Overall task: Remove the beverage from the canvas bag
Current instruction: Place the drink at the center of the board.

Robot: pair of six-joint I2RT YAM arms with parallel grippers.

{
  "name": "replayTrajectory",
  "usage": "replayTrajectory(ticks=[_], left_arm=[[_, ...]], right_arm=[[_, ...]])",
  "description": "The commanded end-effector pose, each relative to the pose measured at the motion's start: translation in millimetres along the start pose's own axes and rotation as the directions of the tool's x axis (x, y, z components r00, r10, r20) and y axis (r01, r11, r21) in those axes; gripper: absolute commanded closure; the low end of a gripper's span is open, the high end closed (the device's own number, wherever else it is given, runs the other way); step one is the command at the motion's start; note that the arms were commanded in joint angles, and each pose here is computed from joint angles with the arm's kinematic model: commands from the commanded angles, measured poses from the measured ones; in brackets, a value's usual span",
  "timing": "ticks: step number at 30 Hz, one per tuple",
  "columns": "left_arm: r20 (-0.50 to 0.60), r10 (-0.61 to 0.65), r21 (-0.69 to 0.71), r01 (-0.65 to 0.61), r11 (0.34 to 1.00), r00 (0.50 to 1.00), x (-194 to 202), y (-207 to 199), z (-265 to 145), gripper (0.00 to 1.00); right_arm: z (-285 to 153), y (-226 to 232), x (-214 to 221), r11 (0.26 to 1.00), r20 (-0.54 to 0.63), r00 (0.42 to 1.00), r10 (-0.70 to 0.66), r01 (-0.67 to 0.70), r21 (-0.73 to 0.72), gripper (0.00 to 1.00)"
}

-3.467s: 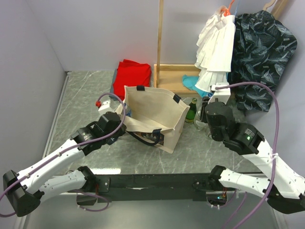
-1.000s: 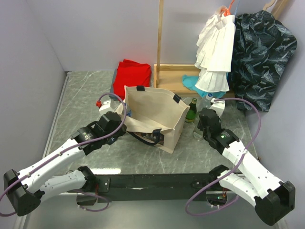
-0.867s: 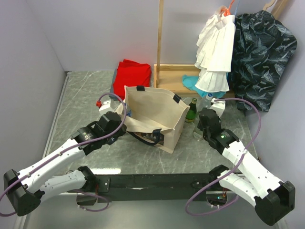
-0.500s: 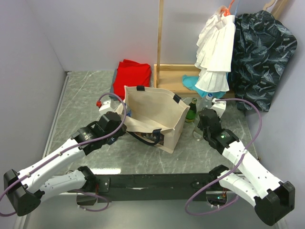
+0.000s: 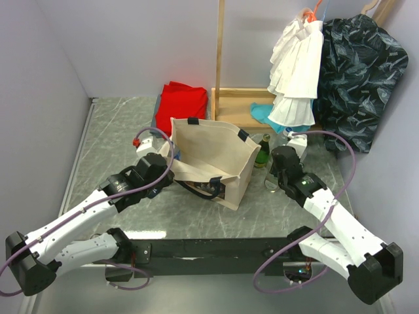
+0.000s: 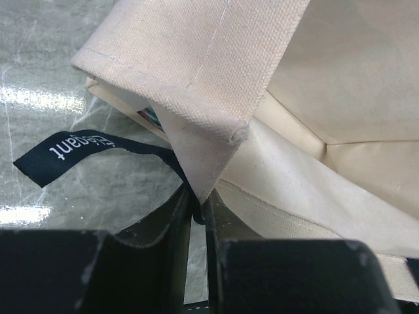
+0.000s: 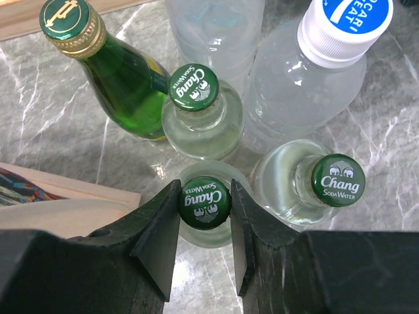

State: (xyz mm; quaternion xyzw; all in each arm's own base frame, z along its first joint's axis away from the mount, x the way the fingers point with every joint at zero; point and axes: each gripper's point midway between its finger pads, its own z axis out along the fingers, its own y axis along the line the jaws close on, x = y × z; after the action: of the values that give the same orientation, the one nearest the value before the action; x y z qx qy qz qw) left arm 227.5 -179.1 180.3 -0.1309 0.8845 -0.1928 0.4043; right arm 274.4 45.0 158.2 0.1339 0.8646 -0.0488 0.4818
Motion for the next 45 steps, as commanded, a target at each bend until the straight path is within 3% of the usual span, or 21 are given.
replayTrajectory(ticks=[1,2,10,15,22,24,45], left_arm=[[0.001,0.003,0.052,-0.003,0.999,1.0,-7,-16,-4,0.83],[-0.001,0.003,0.053,-0.003,0.999,1.0,-7,-16,-4,0.83],[-0.003,0.002,0.055,-0.002,0.998,1.0,-7,-17,-3,0.83],[-0.003,0.003,0.057,-0.003,0.998,1.0,-7,-18,-4,0.83],[-0.007,0.002,0.053,-0.002,0.999,1.0,-5,-16,-3,0.83],[-0.002,0.0,0.056,0.0,0.998,1.0,-6,-17,-4,0.83],[-0.003,0.0,0.051,0.0,0.999,1.0,-6,-16,-3,0.83]], right_arm=[[-11,8,-40,0.995,0.107,0.99,0.092,-0.087,-0.045,0.87],[-12,8,-41,0.996,0.107,0.991,0.086,-0.081,-0.048,0.84],[-14,10,-37,0.995,0.088,0.993,0.075,-0.069,-0.068,0.82],[-14,11,-35,0.996,0.078,0.995,0.069,-0.063,-0.069,0.69],[-18,12,-37,0.994,0.079,0.994,0.074,-0.067,-0.089,0.62],[-20,11,-37,0.994,0.081,0.994,0.074,-0.067,-0.086,0.55],[-48,1,-67,0.991,0.148,0.984,0.103,-0.088,-0.105,0.52]])
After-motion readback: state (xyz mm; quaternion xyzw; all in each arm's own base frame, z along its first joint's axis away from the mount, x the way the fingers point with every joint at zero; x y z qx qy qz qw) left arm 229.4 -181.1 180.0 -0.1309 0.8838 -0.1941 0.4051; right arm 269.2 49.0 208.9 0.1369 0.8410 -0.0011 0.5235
